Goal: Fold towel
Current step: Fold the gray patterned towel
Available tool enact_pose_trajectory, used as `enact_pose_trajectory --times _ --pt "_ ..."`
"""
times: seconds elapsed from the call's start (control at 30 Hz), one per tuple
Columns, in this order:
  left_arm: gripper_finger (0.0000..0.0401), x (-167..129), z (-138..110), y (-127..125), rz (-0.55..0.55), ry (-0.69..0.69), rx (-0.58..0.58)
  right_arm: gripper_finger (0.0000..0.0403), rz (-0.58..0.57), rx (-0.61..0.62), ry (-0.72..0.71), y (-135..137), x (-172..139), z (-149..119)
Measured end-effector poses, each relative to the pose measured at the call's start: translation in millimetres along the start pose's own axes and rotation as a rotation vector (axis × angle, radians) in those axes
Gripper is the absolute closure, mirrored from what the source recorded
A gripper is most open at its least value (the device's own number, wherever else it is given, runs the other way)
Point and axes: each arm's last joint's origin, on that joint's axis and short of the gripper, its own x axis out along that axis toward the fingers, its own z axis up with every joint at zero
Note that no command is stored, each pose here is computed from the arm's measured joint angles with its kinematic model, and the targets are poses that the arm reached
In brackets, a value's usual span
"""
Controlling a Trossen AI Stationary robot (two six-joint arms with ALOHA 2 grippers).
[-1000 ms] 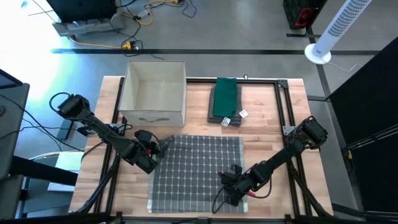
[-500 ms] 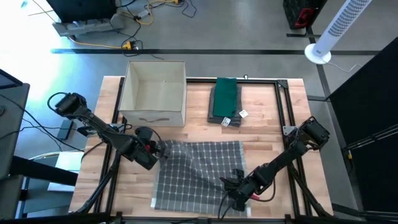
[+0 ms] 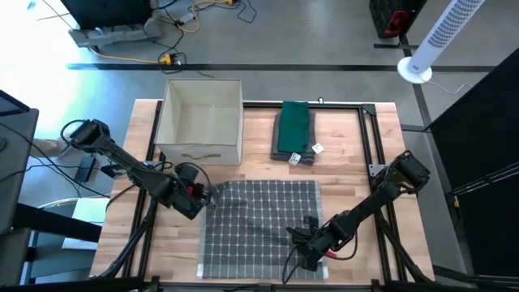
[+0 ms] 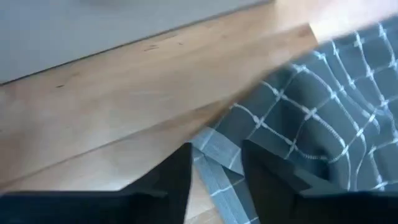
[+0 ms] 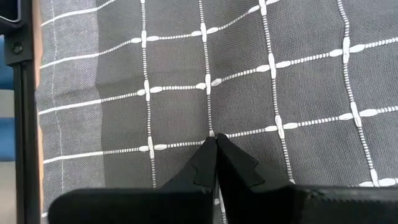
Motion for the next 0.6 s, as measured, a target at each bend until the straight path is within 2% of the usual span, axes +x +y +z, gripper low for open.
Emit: enact_pose_trajectory --times 0.13,0.23,0.47,0.6 --pt "0.0206 -6.9 -5.7 -10.8 -0.145 0.109 -0.176 0.0403 -0.002 0.004 0.000 -0.3 -0.1 -0.1" --pt "0.0194 -5.7 -22.2 -25.0 -0.284 0.158 -0.274 0.0403 -0.002 0.005 -0.002 -0.2 -0.2 0.1" --pt "0.0200 28.4 -44.2 -14.2 -0.275 0.143 -0.440 0.0403 -0.001 0.010 -0.005 0.1 -0.3 0.6" --pt "0.0203 44.5 -51.7 -11.7 -0.349 0.157 -0.505 0.0403 0.002 0.011 -0.002 -0.2 -0.2 0.9"
